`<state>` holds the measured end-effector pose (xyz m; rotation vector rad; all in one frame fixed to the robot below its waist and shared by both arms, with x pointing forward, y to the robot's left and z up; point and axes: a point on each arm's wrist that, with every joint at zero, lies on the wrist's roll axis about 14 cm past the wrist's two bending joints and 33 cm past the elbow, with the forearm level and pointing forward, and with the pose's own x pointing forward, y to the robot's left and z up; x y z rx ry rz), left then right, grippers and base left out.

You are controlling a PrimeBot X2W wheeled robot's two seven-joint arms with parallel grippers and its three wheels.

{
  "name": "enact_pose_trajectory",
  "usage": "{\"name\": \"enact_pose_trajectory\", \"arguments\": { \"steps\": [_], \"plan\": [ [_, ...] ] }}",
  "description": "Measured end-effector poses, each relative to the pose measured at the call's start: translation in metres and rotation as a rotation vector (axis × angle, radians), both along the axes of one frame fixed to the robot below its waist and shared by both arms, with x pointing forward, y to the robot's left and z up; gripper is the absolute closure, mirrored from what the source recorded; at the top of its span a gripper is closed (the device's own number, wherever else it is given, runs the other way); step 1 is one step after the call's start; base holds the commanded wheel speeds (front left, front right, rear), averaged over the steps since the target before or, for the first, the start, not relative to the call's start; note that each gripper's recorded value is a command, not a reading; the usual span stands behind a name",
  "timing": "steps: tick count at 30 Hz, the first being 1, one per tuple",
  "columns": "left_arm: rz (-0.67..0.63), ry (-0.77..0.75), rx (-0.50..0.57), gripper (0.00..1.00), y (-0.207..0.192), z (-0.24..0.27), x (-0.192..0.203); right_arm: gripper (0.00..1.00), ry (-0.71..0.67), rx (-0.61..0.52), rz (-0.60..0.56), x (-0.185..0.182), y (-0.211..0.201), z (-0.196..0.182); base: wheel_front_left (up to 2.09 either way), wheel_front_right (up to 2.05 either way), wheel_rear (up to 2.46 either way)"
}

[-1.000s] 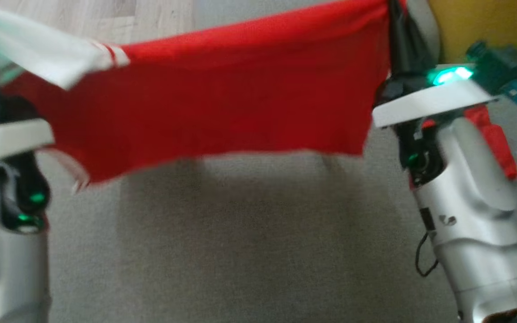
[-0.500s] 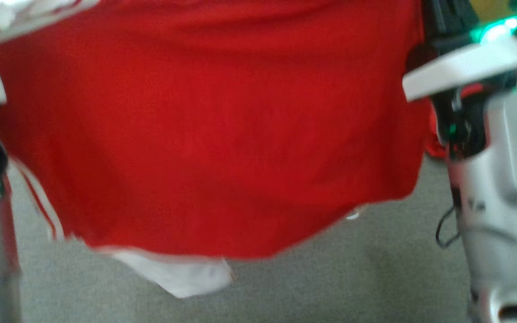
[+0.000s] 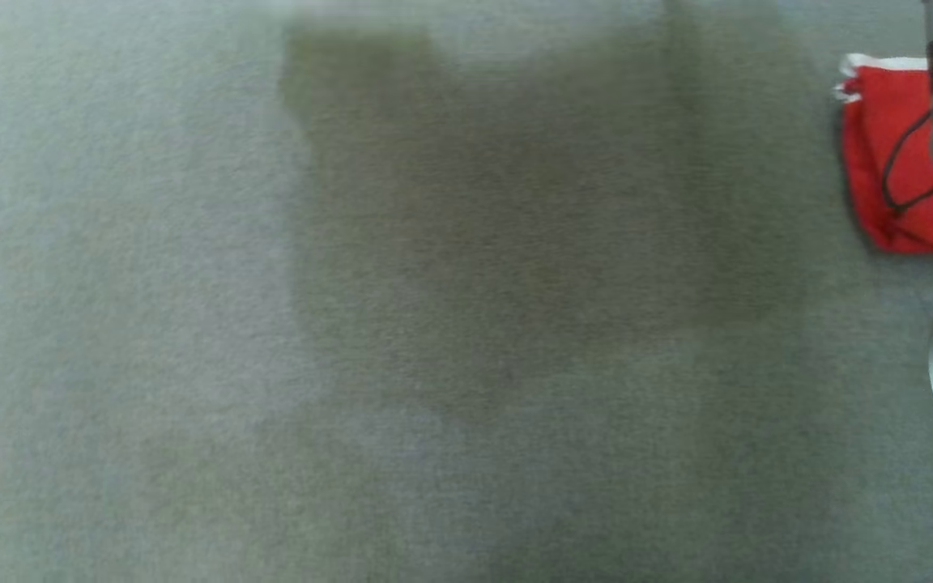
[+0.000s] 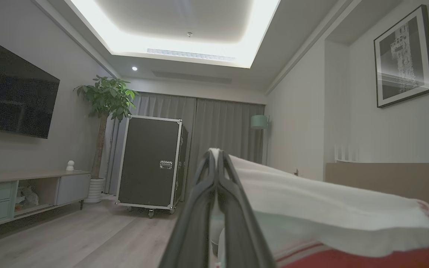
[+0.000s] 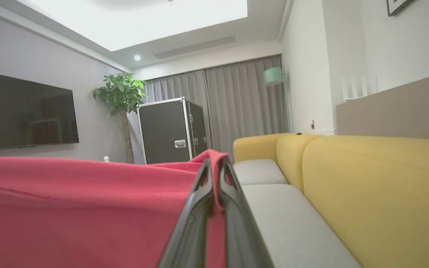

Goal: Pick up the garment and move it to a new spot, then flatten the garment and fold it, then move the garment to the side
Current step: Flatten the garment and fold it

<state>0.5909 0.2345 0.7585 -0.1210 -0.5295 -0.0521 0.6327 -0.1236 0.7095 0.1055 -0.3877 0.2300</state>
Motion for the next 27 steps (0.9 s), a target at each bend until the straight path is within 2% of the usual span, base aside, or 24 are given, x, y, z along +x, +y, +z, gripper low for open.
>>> {"name": "enact_pose_trajectory", "arguments": {
  "steps": [4, 7, 12, 15, 17, 21, 24, 27],
  "plan": [
    [0.001, 0.049, 0.006, 1.00, 0.004, -0.026, 0.007, 1.00, 0.102, -0.029, 0.018, 0.011, 0.013, -0.043, 0.00, 0.00, 0.00],
    [-0.018, 0.135, 0.000, 1.00, -0.001, -0.064, 0.009, 1.00, 0.234, -0.077, 0.028, 0.009, 0.018, -0.094, 0.00, 0.00, 0.00],
    [-0.046, 0.344, 0.005, 1.00, -0.009, -0.155, -0.012, 1.00, 0.531, -0.232, 0.050, -0.023, 0.017, -0.197, 0.00, 0.00, 0.00],
    [-0.064, 0.461, 0.019, 1.00, -0.015, -0.206, -0.038, 1.00, 0.667, -0.322, 0.067, -0.048, 0.014, -0.239, 0.00, 0.00, 0.00],
    [-0.094, 0.538, 0.028, 1.00, -0.021, -0.234, -0.058, 1.00, 0.739, -0.367, 0.077, -0.065, 0.011, -0.257, 0.00, 0.00, 0.00],
    [-0.179, 0.683, 0.202, 1.00, -0.037, -0.277, -0.103, 1.00, 0.849, -0.437, 0.103, -0.098, 0.005, -0.283, 0.00, 0.00, 0.00],
    [-0.231, 0.777, 0.240, 1.00, -0.041, -0.297, -0.134, 1.00, 0.878, -0.455, 0.120, -0.117, 0.002, -0.286, 0.00, 0.00, 0.00],
    [-0.259, 0.805, 0.243, 1.00, -0.038, -0.297, -0.156, 1.00, 0.864, -0.463, 0.129, -0.127, -0.004, -0.275, 0.00, 0.00, 0.00]
  ]
}}
